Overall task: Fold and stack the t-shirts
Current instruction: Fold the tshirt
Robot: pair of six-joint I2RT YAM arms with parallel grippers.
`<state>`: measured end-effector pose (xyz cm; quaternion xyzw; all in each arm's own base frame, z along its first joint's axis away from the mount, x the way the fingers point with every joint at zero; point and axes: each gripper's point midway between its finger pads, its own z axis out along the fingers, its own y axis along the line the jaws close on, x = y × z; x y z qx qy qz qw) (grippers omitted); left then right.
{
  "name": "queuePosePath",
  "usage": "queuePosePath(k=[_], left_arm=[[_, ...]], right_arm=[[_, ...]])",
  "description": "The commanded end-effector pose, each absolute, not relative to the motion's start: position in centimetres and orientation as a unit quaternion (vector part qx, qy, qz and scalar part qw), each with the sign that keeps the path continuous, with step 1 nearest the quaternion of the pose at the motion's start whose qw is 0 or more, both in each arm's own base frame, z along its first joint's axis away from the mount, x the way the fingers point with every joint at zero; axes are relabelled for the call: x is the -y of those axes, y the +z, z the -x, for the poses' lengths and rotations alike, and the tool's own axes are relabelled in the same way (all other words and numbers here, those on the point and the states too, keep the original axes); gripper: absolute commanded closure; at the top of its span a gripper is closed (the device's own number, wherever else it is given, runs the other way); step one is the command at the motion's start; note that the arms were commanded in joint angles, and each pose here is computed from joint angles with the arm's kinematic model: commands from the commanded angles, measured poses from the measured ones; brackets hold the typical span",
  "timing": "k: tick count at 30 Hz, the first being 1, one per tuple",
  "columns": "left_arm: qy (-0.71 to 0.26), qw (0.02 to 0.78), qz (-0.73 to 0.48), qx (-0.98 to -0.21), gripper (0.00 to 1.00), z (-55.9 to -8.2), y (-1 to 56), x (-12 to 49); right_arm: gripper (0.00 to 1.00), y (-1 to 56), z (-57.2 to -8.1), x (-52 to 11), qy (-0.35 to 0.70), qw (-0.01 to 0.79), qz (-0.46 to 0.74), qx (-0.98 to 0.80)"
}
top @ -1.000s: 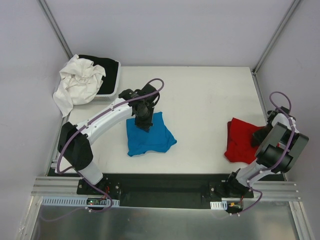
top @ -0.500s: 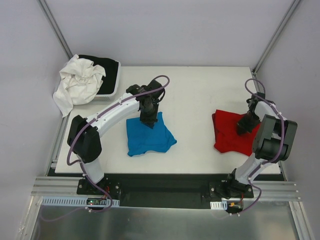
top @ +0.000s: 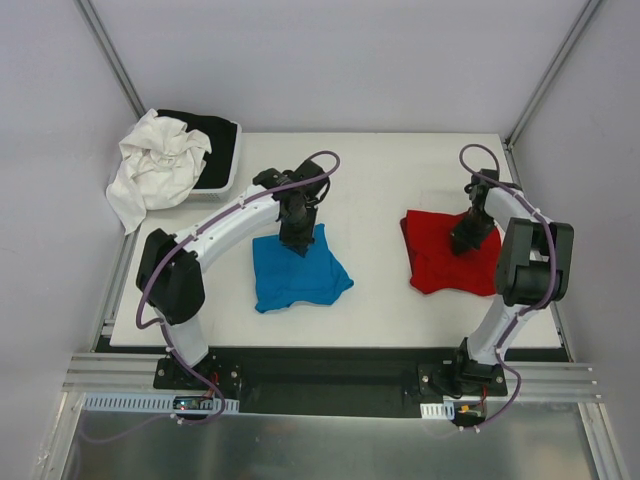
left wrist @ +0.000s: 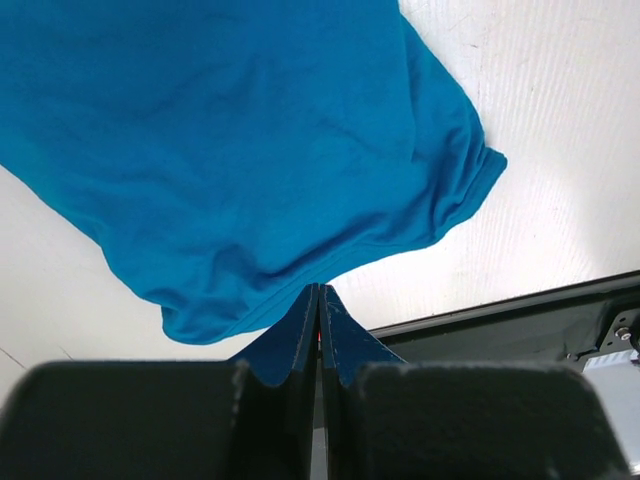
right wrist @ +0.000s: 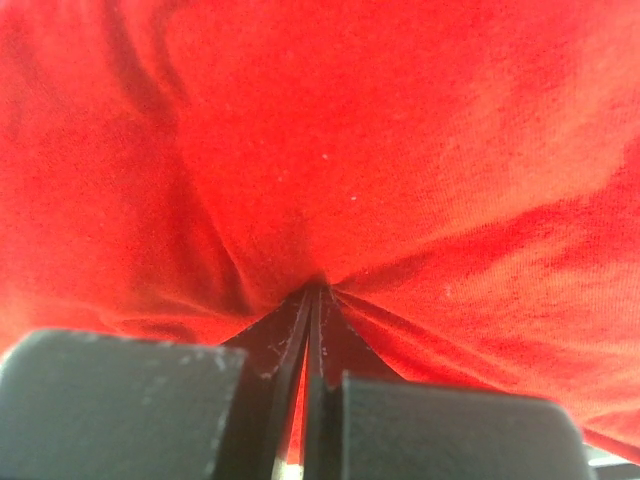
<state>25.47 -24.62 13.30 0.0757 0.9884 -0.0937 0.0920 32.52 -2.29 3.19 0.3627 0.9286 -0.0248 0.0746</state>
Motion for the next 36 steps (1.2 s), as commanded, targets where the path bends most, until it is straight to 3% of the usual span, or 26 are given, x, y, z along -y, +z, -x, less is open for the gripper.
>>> queuePosePath(k=[1, 15, 26, 27, 28, 29, 30, 31, 32, 34, 36], left_arm=[[-0.101, 0.098, -0.075, -0.987, 0.99, -25.1, 14.6, 23.2], [-0.098, 0.097, -0.056, -0.989, 0.99, -24.9, 14.6, 21.3], [-0.088, 0.105, -0.045, -0.99, 0.98, -24.7, 14.8, 20.4], [-0.085, 0.112, -0.041, -0.989, 0.91, -24.9, 15.0, 20.2], [-0.079, 0.12, -0.037, -0.989, 0.88, -25.1, 15.4, 19.9], [-0.059, 0.149, -0.023, -0.987, 0.78, -25.8, 16.2, 19.0], [-0.055, 0.161, -0.014, -0.985, 0.64, -26.1, 16.7, 18.6], [-0.049, 0.169, -0.002, -0.984, 0.32, -26.3, 17.0, 18.0], [-0.05, 0.173, 0.027, -0.983, 0.19, -26.4, 17.2, 17.2], [-0.057, 0.159, 0.055, -0.984, 0.01, -26.0, 16.7, 16.6], [-0.059, 0.121, 0.085, -0.987, 0.01, -24.9, 14.6, 16.0]], right_arm=[[0.99, 2.7, -34.6, 0.8, -0.007, 0.078, -0.379, -0.922], [0.99, 3.4, -40.1, -2.5, 0.0, 0.094, -0.369, -0.925], [0.96, 4.6, -41.6, -2.9, -0.007, 0.121, -0.344, -0.931], [0.74, 6.3, -41.2, -2.9, -0.007, 0.145, -0.323, -0.935], [0.62, 7.7, -41.3, -2.9, -0.007, 0.17, -0.312, -0.935], [0.52, 8.9, -41.6, -3.1, 0.002, 0.197, -0.301, -0.933], [0.36, 11.9, -41.5, -3.9, 0.023, 0.234, -0.286, -0.929], [0.29, 12.4, -40.8, -4.8, 0.038, 0.235, -0.263, -0.935], [0.23, 13.2, -40.5, -5.7, 0.052, 0.242, -0.247, -0.937], [0.09, 14.5, -38.8, -8.9, 0.087, 0.24, -0.189, -0.948], [0.0, 14.2, -37.1, -12.3, 0.122, 0.225, -0.142, -0.956]])
